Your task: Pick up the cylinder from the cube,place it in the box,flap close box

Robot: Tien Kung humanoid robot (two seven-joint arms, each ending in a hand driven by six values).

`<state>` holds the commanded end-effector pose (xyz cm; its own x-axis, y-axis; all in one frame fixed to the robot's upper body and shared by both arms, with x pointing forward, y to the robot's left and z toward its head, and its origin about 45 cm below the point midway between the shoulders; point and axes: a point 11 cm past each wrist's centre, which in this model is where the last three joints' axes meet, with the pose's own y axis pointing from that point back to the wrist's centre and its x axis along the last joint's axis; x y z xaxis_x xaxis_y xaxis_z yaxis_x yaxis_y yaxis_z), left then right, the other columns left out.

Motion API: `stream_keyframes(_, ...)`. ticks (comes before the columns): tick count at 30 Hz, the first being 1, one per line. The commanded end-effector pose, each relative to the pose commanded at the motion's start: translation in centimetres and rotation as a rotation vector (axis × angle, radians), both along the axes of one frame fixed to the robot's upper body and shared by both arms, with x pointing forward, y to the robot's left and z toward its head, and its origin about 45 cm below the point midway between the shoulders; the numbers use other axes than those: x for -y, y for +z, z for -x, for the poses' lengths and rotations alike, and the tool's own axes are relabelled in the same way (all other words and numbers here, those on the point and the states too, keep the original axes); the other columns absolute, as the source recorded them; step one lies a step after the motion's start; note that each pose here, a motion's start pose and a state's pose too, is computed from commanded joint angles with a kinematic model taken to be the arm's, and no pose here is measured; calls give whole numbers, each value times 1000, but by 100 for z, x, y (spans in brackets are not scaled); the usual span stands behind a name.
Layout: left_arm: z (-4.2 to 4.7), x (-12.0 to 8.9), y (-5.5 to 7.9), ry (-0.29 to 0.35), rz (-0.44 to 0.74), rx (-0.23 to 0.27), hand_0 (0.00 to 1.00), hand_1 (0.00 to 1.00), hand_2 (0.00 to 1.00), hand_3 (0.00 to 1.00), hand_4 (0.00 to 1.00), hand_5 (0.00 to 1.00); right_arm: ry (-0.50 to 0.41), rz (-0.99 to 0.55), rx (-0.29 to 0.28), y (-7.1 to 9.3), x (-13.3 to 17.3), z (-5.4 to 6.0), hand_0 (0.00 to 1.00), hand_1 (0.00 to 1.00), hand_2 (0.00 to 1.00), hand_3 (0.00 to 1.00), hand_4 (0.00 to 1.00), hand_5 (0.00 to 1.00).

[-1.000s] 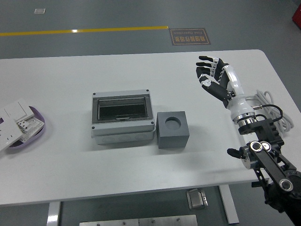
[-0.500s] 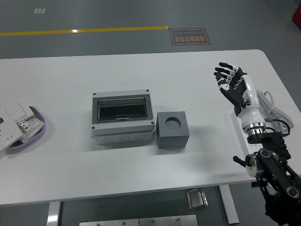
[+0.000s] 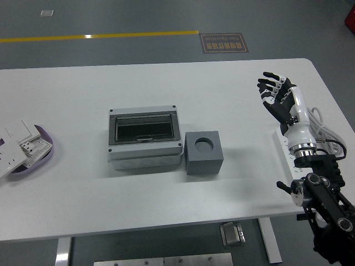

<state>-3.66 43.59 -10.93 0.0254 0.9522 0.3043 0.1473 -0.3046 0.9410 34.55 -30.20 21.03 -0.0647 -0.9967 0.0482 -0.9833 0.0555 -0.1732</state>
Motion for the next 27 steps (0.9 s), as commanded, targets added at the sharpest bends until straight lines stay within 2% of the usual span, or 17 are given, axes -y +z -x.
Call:
stream_keyframes(11,-110,52,-20,13,5,22,598,582,559,605,660,281,-67,-11,21,73,209,10,702,660,643,669,634,246)
stream_keyframes(21,-159,34,-13,10,4,29,598,580,558,603,658,279,-58,-6,34,124,149,-51,699,660,644,668,635,247)
stream_keyframes(27,-183,28,-11,10,4,36,598,582,558,603,658,279,-79,-22,14,49,215,-53,697,658,644,669,632,247)
